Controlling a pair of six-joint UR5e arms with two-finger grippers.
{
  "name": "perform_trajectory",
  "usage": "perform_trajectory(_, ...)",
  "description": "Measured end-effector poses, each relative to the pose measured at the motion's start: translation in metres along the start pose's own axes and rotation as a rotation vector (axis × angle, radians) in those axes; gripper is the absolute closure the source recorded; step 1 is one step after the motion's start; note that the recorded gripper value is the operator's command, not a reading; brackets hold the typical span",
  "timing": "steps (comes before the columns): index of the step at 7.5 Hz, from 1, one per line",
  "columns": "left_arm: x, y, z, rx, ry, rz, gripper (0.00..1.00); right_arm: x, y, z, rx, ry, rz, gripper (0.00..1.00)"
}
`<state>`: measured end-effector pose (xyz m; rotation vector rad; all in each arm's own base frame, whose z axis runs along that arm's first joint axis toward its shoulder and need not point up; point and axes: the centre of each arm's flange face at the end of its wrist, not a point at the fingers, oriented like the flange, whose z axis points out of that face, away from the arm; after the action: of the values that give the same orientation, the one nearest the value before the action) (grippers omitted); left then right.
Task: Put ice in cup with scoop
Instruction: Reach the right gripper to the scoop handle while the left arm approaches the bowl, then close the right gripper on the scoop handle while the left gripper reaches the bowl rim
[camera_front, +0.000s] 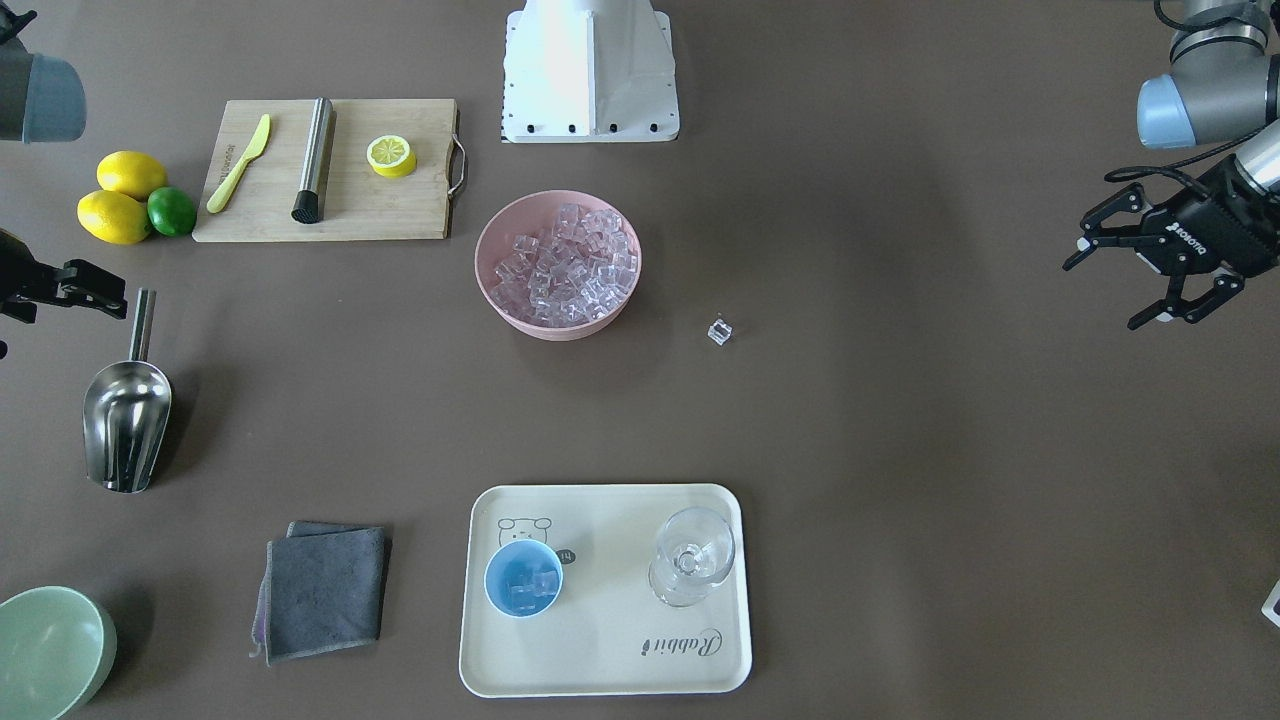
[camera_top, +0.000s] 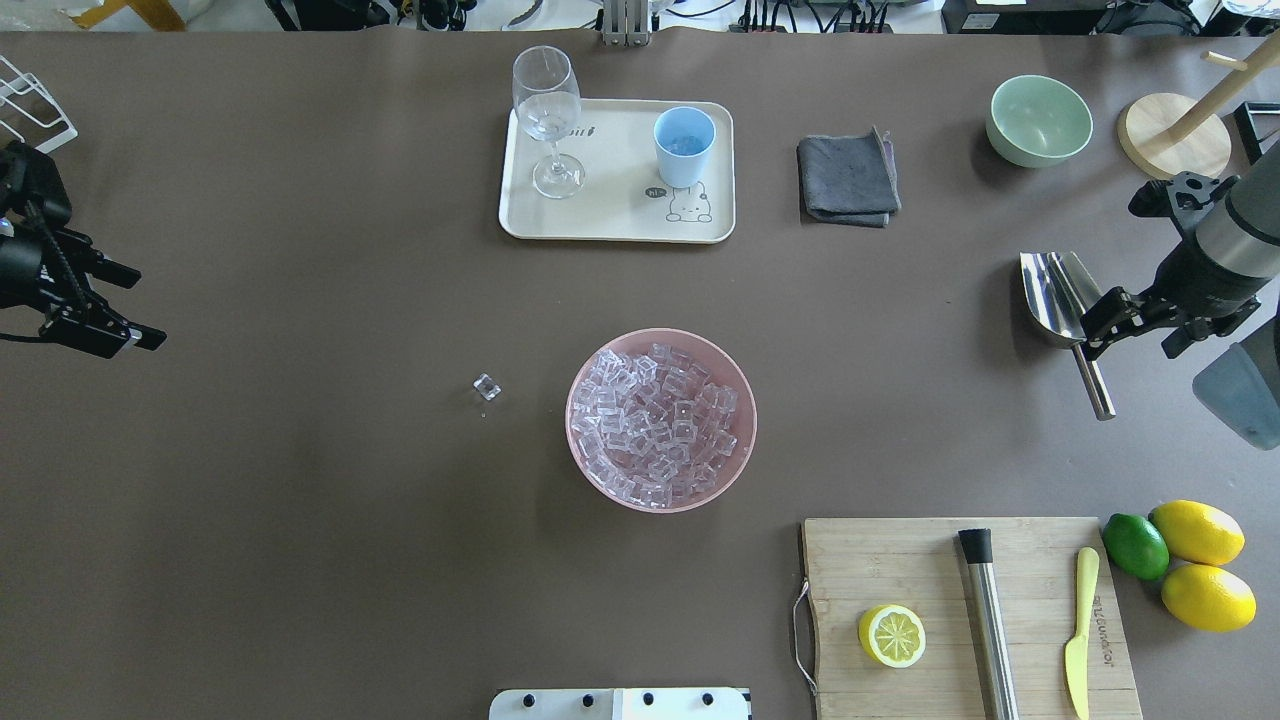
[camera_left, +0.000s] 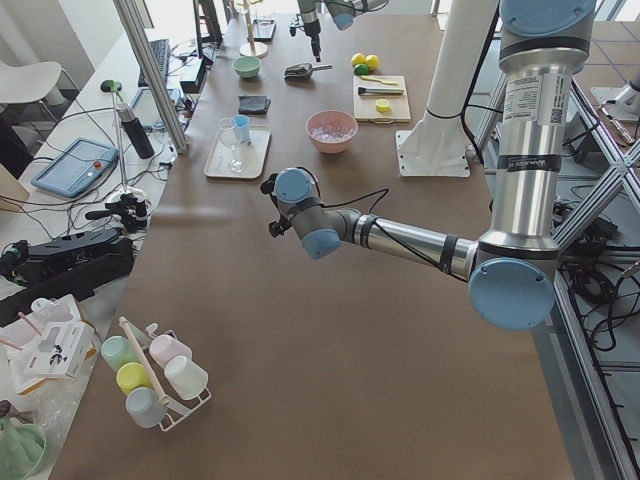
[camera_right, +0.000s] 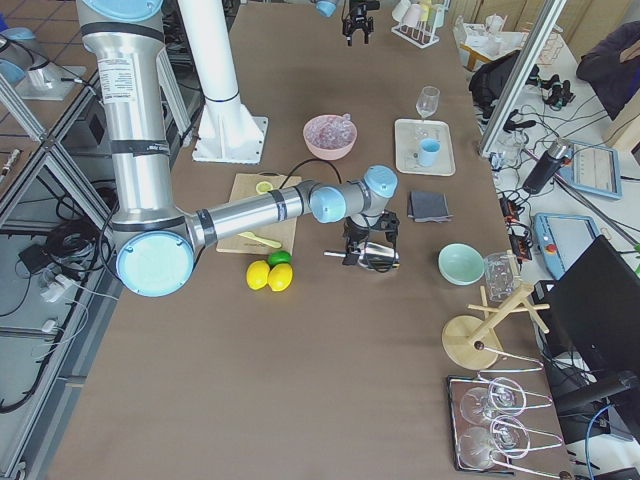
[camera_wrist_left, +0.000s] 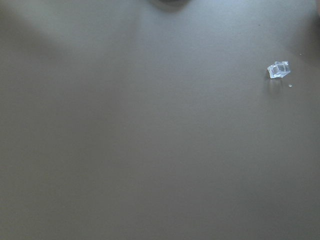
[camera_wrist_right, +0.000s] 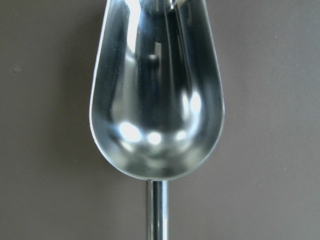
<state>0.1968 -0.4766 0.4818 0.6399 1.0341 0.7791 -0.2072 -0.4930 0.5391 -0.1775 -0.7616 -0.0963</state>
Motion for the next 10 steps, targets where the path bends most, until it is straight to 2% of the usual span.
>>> perform_trajectory(2,0.034,-0.021,0.023,0.004,-0.018,0.075,0.02,-0.007,0.005,0.016,-0.032,-0.002,0.009,0.06)
perform_trajectory(5,0.084,-0.031,0.073,0.016,-0.023,0.266,0.02,-0.011,0.011,0.033,-0.062,0.002,0.007,0.19)
perform_trajectory(8,0.109,-0.047,0.106,0.036,-0.009,0.397,0.02,-0.006,0.007,0.051,-0.038,-0.024,0.015,0.25)
perform_trajectory(10,0.143,-0.078,0.135,0.031,-0.088,0.583,0.02,-0.007,0.008,0.053,-0.029,-0.037,0.025,0.35)
